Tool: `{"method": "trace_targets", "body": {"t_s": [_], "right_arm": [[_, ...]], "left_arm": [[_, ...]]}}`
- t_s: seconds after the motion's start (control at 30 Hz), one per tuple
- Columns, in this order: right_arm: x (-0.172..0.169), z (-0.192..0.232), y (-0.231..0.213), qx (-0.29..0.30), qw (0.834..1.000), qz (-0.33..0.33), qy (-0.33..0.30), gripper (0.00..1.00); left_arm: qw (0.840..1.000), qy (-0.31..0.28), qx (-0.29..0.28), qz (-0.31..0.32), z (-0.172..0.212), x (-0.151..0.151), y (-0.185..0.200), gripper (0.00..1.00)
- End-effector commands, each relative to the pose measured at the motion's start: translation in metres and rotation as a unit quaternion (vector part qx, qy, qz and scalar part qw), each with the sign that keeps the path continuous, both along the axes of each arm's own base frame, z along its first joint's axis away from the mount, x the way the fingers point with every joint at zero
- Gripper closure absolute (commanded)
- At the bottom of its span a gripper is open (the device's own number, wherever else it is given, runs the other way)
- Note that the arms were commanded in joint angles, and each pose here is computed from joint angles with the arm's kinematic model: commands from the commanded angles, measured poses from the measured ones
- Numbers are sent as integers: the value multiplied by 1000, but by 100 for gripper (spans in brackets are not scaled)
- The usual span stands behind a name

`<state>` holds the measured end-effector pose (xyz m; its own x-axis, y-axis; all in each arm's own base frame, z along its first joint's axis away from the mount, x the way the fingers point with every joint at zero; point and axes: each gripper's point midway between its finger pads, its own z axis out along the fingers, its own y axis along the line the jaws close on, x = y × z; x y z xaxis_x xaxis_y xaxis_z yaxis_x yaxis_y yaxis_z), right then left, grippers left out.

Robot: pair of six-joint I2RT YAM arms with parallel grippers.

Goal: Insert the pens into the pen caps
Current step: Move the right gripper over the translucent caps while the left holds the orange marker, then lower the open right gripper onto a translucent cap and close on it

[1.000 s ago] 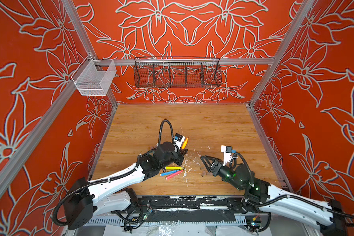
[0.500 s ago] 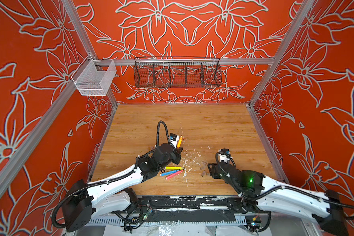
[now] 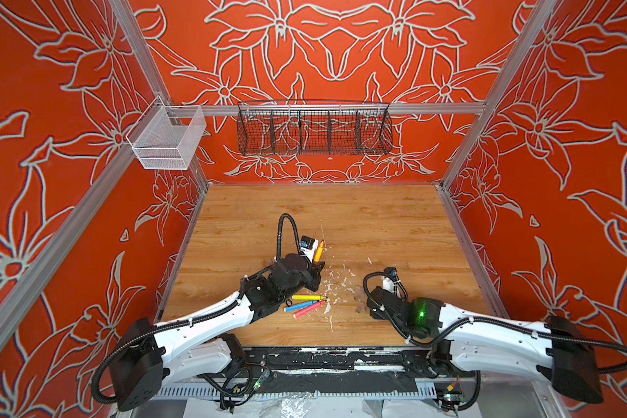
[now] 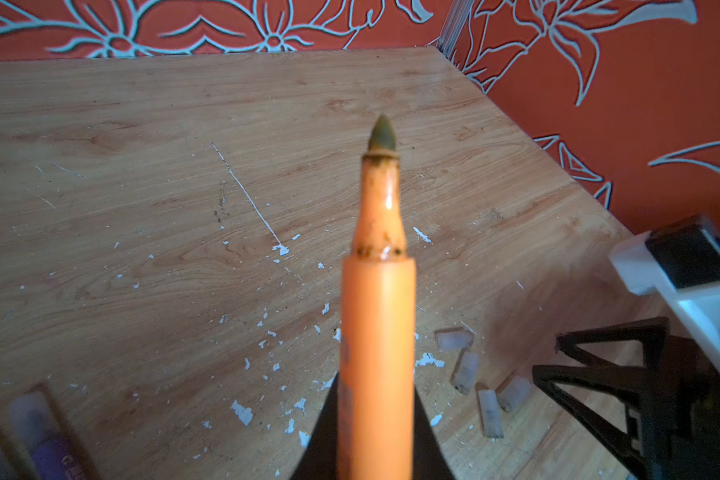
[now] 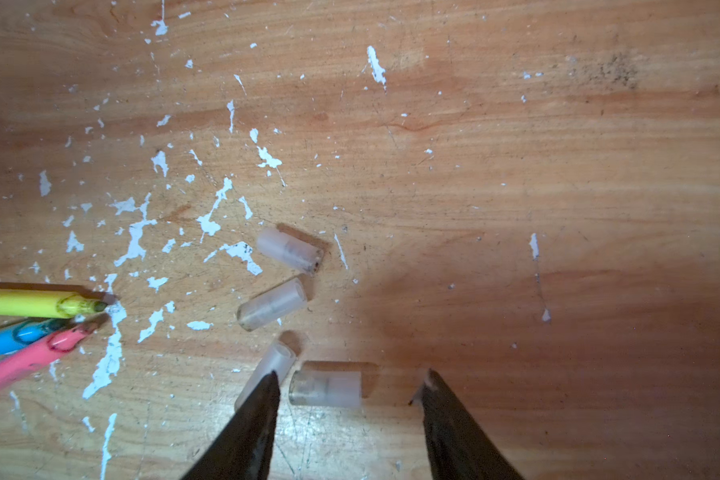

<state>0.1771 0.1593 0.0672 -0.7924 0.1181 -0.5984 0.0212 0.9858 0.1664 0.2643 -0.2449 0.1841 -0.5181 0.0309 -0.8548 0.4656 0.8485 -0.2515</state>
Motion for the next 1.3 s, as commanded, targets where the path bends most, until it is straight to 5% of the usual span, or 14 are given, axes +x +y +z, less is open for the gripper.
{"method": "trace_targets", "body": {"t_s": [0.0,0.67,1.27], "right_arm": [[7,6,3,-6,1000,-12,-13,43],[1,-35,1,-98,994,-15,51,46],[-29,-43,-15,-119,989,12,91,49]], "left_arm": [[1000,-10,-18,-1,9,3,-3,100],[1000,-13,-19,-5,10,2,-3,100],[1000,-13,-17,-6,9,2,-4,100]]}}
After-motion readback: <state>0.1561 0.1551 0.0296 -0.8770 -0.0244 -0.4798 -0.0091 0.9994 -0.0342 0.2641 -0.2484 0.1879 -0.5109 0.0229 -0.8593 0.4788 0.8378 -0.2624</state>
